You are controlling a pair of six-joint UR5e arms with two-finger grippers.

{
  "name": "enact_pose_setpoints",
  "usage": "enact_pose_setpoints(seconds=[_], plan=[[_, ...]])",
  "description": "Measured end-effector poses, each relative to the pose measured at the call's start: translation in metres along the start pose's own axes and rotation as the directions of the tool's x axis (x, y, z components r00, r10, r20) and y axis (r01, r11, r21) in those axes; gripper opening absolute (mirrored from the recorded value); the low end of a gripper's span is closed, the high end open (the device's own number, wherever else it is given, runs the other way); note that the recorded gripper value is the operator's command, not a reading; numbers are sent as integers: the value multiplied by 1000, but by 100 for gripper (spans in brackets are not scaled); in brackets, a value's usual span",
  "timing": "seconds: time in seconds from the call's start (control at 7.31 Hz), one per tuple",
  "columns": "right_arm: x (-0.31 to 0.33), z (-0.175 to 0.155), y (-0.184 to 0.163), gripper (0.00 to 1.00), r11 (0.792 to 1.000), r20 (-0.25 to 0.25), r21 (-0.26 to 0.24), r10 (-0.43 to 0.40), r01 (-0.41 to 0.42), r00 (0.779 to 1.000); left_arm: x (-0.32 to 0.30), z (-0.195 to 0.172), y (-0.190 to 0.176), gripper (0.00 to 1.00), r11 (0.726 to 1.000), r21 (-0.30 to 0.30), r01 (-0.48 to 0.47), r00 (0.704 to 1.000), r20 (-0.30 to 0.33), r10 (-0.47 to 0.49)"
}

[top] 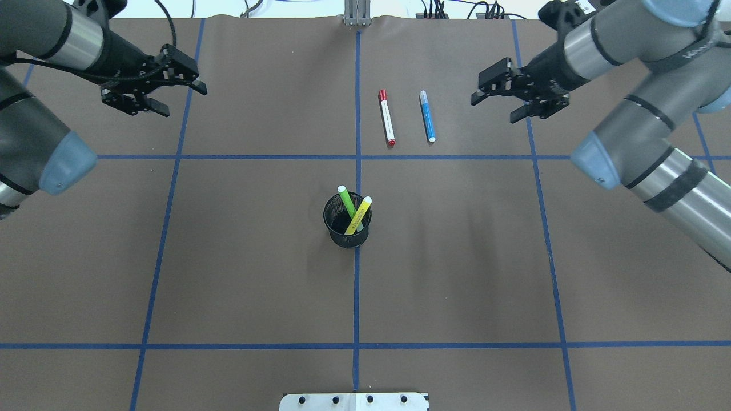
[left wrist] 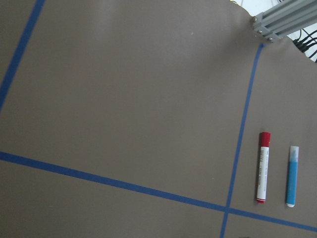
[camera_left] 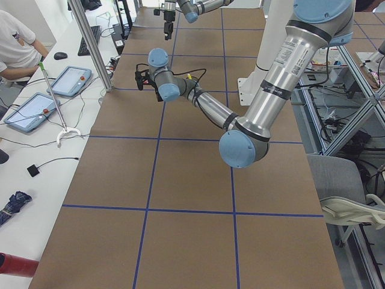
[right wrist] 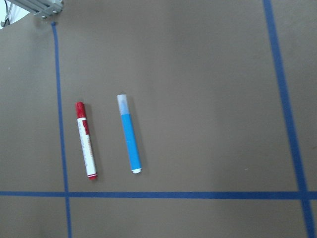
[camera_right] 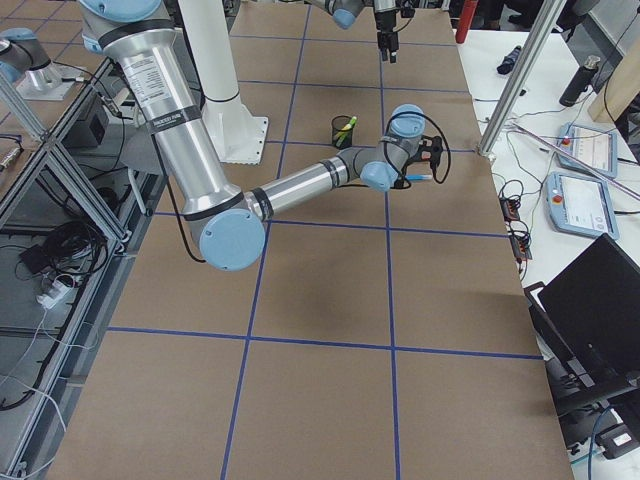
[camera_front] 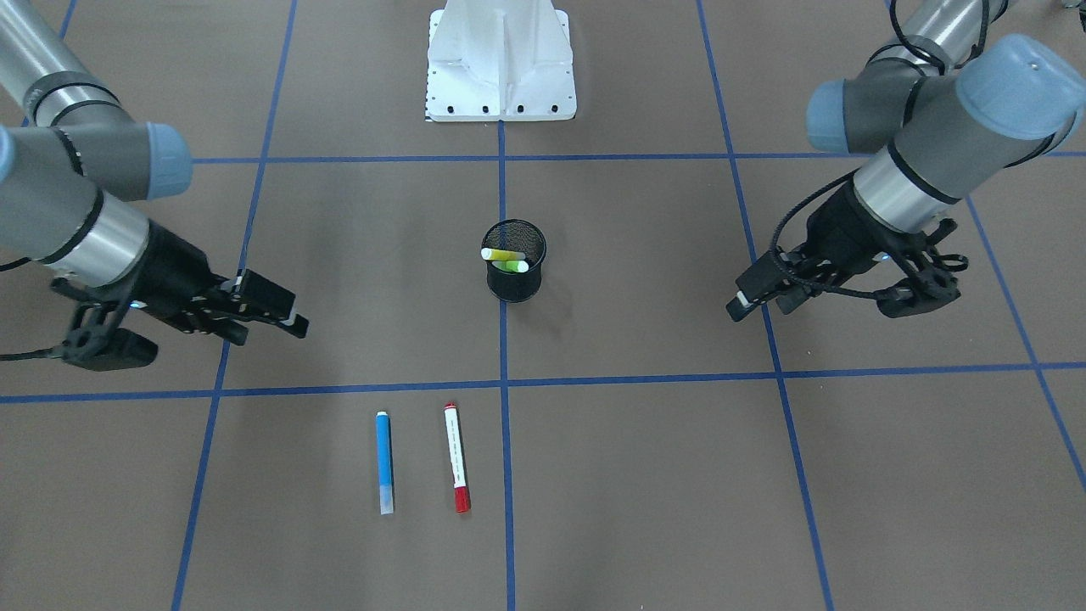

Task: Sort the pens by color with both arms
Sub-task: 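Move the right gripper down over the pen cup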

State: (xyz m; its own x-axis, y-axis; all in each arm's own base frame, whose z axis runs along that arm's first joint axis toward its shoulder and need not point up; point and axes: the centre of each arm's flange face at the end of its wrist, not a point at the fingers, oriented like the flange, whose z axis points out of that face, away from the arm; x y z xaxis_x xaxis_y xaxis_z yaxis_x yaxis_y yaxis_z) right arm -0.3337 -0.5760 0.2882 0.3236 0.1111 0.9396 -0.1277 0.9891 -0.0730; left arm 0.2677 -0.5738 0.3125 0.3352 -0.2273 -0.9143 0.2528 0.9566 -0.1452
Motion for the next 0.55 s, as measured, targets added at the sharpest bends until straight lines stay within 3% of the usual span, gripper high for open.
enact_pose_setpoints(seconds=[0.14, 0.27, 0.55], plan=[[-52, 22, 17, 99, 999, -26, -31, 10, -11, 1000, -17, -3, -4, 89, 1000, -7, -17, 1000, 11, 17], [-105, 46, 40, 98, 998, -89, -65, 9, -15, 996, -25, -3, -6, 89, 1000, -8, -24, 1000, 18, 24], [-167, 99, 87, 92, 990, -176, -129, -88, 65, 980, -37, 0, -8, 89, 1000, -10, -25, 999, 32, 26]])
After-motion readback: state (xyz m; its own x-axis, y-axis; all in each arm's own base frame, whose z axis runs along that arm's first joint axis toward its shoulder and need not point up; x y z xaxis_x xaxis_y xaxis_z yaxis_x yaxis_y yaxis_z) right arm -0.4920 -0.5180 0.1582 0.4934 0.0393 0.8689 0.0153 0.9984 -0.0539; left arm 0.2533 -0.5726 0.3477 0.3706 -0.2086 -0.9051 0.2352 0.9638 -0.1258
